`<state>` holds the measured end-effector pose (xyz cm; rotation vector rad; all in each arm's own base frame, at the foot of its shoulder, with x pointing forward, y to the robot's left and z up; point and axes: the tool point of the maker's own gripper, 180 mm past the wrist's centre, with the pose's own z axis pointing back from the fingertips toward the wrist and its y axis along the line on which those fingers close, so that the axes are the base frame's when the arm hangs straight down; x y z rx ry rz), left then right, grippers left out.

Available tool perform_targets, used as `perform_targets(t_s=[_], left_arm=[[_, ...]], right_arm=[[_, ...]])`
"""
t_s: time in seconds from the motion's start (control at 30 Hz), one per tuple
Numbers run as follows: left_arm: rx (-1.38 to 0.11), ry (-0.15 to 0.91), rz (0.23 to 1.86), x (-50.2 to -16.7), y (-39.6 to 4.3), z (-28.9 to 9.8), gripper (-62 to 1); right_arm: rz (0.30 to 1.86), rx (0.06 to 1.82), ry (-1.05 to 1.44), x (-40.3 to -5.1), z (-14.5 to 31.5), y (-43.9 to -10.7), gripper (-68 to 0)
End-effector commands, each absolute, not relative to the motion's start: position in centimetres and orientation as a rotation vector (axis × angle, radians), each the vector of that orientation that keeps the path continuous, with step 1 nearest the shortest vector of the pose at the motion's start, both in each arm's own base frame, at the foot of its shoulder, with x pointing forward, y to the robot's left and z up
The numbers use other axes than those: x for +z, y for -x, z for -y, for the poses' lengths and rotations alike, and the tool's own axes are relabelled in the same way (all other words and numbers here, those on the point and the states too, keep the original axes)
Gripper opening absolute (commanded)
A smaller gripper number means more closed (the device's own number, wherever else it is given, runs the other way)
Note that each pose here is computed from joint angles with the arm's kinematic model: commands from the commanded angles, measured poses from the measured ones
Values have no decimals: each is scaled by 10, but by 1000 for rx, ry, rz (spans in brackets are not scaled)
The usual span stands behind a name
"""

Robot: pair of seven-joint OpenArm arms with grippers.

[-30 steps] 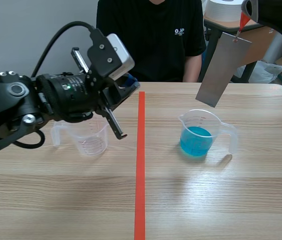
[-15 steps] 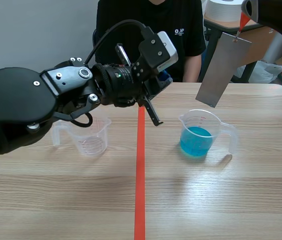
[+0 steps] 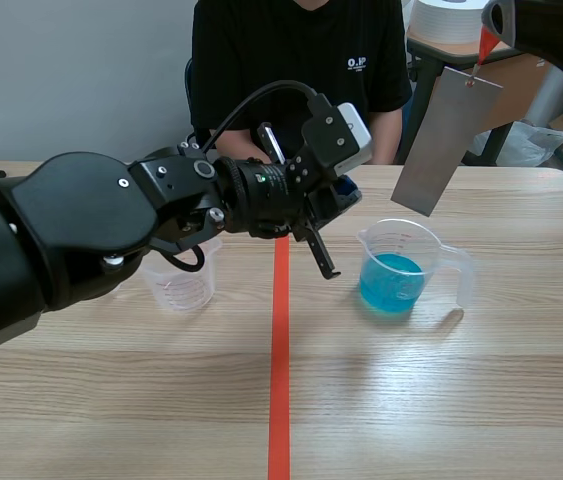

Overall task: Do the redox reaction experiment.
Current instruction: 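Raise the plate and point at it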

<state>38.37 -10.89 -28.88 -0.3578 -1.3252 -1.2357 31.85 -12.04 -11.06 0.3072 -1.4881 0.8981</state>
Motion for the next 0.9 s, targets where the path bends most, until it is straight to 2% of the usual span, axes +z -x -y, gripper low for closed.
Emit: perform_targets(t_s=[0.0,0.37,0.87], left_arm=[[-1241,376,1399,-262,-389,119,-560],[-1272,447,1393,-261,-378,126,-560],[-1277,469,1394,-260,-376,128,-560]], right_arm=[[1523,908,-299,-98,121,-319,-658],[1523,908,-299,-98,121,-319,-658],[1523,908,-299,-98,121,-319,-658]])
